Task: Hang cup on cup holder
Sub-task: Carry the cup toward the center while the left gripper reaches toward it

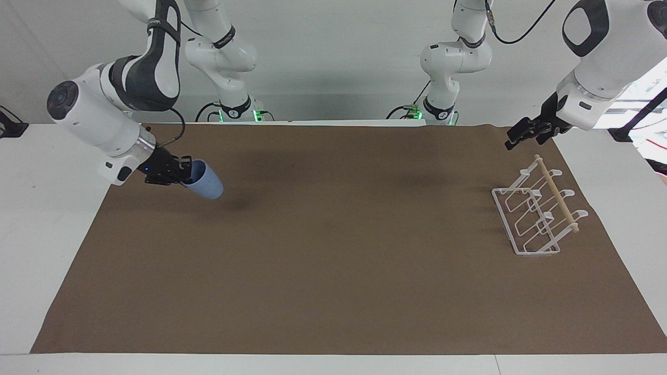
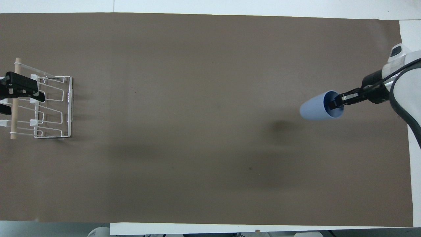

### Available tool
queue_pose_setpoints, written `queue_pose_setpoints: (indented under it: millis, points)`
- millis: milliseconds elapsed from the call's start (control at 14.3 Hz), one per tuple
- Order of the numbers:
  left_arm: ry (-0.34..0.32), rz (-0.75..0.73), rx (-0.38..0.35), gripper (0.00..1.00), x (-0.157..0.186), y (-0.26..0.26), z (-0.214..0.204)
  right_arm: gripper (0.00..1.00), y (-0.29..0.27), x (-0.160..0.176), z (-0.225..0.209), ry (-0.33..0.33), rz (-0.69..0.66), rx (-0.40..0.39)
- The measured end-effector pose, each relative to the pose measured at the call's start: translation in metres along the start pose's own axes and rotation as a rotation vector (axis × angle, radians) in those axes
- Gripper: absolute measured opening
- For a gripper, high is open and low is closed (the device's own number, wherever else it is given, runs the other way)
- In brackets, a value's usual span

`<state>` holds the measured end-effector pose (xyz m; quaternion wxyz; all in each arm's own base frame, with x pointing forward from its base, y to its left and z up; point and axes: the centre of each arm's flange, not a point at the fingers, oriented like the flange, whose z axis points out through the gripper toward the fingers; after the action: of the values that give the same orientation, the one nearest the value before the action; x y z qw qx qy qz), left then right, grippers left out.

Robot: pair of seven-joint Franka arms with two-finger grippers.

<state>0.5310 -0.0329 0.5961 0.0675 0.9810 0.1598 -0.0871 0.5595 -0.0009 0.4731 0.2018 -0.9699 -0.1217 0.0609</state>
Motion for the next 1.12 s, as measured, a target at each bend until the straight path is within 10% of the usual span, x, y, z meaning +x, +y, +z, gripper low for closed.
queue_pose_setpoints:
  millis: [630,1120]
  points:
    - [-0.148,-0.828,-0.115,1.00,-0.041,0.079,-0.001,0.04,-0.197,0.044,0.059,0.099,0.155,0.381]
    - [-0.212,-0.996,-0.109,1.00,-0.113,0.178,0.003,0.04,-0.264,0.041,0.103,0.149,0.338,0.640]
